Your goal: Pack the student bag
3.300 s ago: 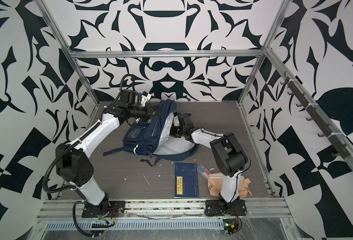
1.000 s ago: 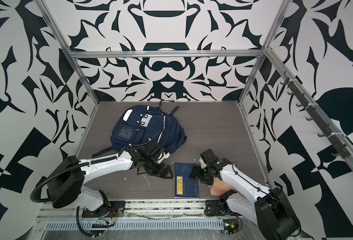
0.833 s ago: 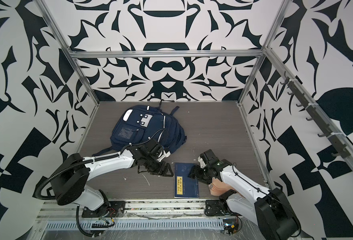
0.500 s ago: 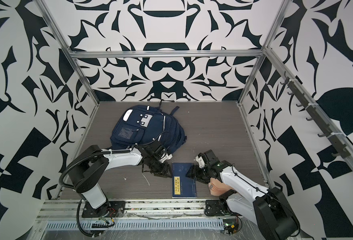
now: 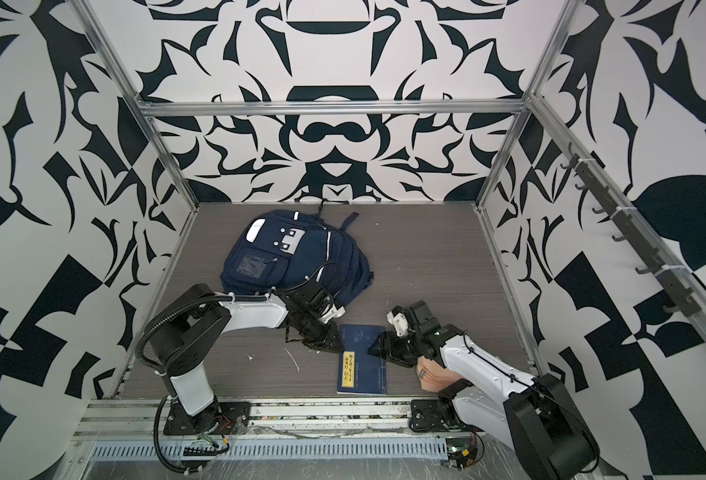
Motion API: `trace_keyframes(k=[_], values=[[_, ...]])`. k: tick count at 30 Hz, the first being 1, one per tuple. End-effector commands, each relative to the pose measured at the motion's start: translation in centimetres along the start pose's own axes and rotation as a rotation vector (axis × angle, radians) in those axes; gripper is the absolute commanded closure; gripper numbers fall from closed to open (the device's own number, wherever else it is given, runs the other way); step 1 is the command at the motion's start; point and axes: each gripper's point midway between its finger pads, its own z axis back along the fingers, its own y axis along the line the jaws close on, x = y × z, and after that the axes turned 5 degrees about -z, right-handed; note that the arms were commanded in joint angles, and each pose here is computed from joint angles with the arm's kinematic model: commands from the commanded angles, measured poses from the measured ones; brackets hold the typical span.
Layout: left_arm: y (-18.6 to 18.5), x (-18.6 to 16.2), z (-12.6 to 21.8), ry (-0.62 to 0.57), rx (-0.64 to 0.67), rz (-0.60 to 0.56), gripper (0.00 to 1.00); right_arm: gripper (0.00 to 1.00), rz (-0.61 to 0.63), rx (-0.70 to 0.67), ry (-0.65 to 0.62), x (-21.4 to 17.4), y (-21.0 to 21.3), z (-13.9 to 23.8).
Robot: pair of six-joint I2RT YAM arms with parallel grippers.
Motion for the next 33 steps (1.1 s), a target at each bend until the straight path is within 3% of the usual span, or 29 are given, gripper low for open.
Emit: trace_keyframes(k=[1, 18, 33], values=[[1.2, 0.4, -0.9, -0.005, 0.028, 0.0, 0.87, 0.31, 0.125, 0.194, -0.009, 0.7, 4.4, 0.6], [1.3, 1.6, -0.7, -0.019, 0.012, 0.003, 0.89, 0.35, 0.283, 0.376, -0.101, 0.6, 8.4, 3.2], [-0.2, 2.1, 0.1, -0.03, -0.055, -0.072, 0.85, 0.45, 0.333, 0.452, -0.125, 1.0, 10.1, 3.8]])
